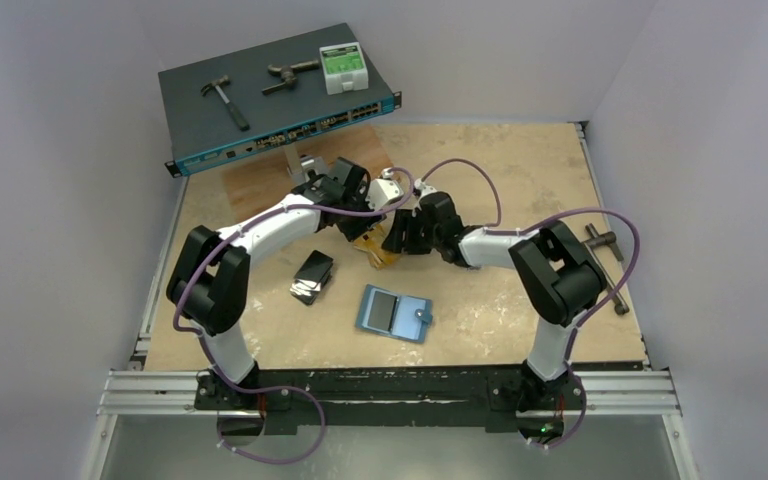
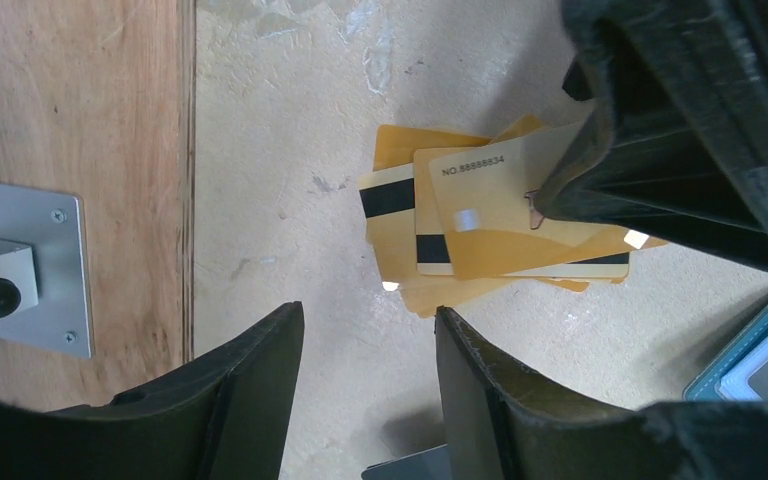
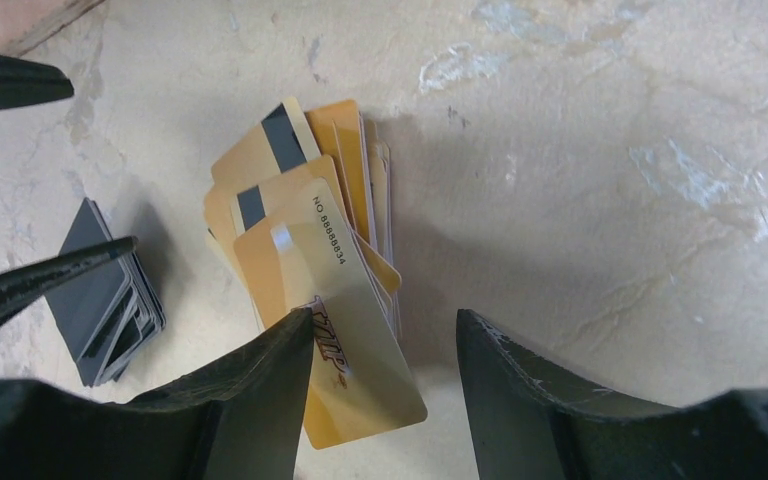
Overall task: Put the credit cards into the card holder
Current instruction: Pick up the credit card from the center of the board.
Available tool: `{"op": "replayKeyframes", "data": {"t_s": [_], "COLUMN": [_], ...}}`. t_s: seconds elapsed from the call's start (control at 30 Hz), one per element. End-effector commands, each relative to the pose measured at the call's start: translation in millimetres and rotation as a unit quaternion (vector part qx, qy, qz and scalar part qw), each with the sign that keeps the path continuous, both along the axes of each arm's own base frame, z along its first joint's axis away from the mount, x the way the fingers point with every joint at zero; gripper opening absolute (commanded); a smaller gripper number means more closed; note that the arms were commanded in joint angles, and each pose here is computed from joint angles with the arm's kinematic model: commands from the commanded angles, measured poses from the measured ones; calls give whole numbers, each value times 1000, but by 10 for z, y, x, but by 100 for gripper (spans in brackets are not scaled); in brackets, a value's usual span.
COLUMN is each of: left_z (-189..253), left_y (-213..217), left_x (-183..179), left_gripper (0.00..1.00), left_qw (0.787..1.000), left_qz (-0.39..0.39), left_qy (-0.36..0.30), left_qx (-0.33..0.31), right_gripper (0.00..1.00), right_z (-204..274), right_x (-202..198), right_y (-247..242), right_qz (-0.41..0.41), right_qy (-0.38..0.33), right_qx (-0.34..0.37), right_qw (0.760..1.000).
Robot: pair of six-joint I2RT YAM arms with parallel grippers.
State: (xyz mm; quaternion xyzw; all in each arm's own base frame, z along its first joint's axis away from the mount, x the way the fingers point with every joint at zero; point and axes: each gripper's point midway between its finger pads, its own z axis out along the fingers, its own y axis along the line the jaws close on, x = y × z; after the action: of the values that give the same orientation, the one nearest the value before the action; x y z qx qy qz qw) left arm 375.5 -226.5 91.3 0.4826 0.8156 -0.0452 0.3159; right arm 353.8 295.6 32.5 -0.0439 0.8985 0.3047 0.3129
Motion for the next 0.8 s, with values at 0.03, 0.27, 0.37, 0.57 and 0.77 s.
{"op": "replayKeyframes", "data": {"t_s": [0.03, 0.27, 0.37, 0.57, 0.77], "left_z": [124, 119, 161, 174, 179], "left_y": [-102, -104, -111, -108, -113], "left_x": [49, 21, 24, 16, -7], "left_gripper": [50, 50, 50, 49, 49], "left_qw": [1000, 1000, 999, 999, 999], "left_qz": [-11, -9, -8, -7, -6], "left_qy": [-19, -15, -18, -19, -18], "left_qx": [-18, -23, -27, -30, -34], "right_gripper": [53, 52, 52, 45, 33], "right_z": [-53, -8, 29, 106, 257], "right_x": [-102, -189, -217, -260, -263], "right_y": [-190, -274, -264, -221, -171], "right_qz": [-21, -28, -27, -25, -24], "right_qy": [6, 5, 3, 6, 0], "right_qx": [-22, -23, -13, 14, 38], "right_qw": [1000, 999, 1000, 1000, 999]}}
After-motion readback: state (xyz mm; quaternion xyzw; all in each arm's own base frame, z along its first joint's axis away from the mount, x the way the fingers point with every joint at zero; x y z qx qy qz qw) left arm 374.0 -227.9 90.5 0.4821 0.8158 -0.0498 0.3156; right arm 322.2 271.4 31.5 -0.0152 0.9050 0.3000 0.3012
